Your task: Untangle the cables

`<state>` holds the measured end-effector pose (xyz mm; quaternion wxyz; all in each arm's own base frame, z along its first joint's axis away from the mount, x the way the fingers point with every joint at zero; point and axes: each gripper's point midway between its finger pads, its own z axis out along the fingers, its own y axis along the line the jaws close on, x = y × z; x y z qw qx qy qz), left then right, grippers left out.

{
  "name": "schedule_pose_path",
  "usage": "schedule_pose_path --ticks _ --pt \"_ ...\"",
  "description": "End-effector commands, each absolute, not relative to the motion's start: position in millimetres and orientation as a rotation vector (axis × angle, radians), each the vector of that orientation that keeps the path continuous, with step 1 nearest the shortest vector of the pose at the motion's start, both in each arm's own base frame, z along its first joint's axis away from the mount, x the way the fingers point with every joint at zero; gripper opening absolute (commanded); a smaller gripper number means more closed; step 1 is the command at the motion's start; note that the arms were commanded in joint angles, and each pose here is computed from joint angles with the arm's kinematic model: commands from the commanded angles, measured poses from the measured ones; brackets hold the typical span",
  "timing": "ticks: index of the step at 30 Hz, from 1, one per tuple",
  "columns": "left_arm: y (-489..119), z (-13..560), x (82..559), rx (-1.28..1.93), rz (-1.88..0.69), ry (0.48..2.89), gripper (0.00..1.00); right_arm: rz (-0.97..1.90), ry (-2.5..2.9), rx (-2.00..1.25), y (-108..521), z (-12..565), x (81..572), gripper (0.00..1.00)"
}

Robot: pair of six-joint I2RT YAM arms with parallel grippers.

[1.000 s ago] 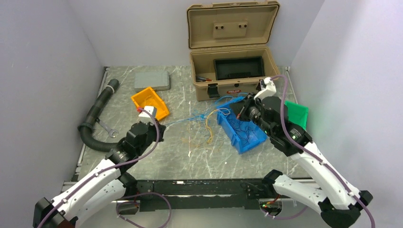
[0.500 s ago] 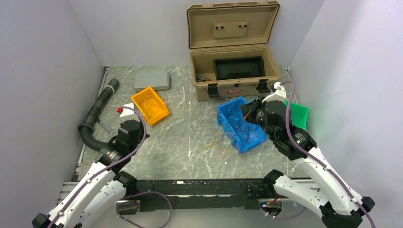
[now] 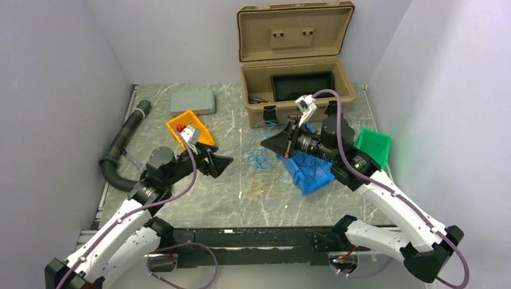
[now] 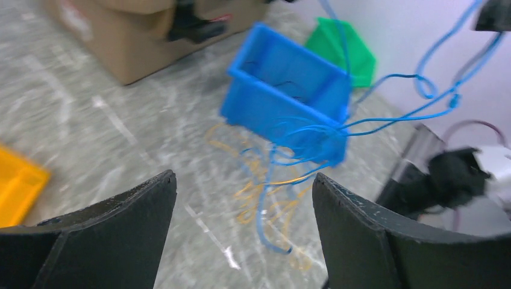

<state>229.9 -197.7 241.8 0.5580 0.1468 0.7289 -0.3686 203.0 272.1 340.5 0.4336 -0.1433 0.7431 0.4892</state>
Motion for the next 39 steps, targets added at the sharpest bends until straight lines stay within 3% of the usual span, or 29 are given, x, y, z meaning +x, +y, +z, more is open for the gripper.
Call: schedule_pose_path --ticks 1,7,15,18,20,21,23,24,26,32,39 --pt "-241 293 190 0.63 -1.13 1.432 0.88 1.359 1.683 -0.498 294 380 184 0.0" --pt "-257 306 181 0.696 -1.162 1.376 0.9 1.383 1.7 -0.513 312 372 183 0.0" --pt "-259 329 175 0.717 -1.179 1.321 0.8 1.389 1.721 -0.562 325 365 176 0.0" --pt "-264 336 174 0.737 -1.198 1.301 0.45 1.385 1.737 -0.582 330 359 174 0.0" --pt "-268 340 176 0.736 -1.222 1.311 0.05 1.378 1.753 -0.58 331 355 174 0.0" --pt "-270 339 180 0.73 -1.226 1.342 0.0 1.369 1.759 -0.577 330 353 175 0.05" --pt "-272 332 188 0.72 -1.202 1.417 0.0 1.32 1.785 -0.543 325 345 180 0.32" --pt "-272 327 192 0.72 -1.178 1.454 0.0 1.267 1.801 -0.493 318 341 187 0.51" --pt "-269 321 195 0.733 -1.13 1.497 0.0 1.187 1.828 -0.41 303 331 194 0.68" --pt "-268 301 180 0.892 -1.119 1.642 0.0 0.965 1.849 -0.247 254 300 206 0.75" --pt "-269 296 168 1.032 -1.095 1.722 0.0 0.953 1.801 -0.48 251 267 183 0.77"
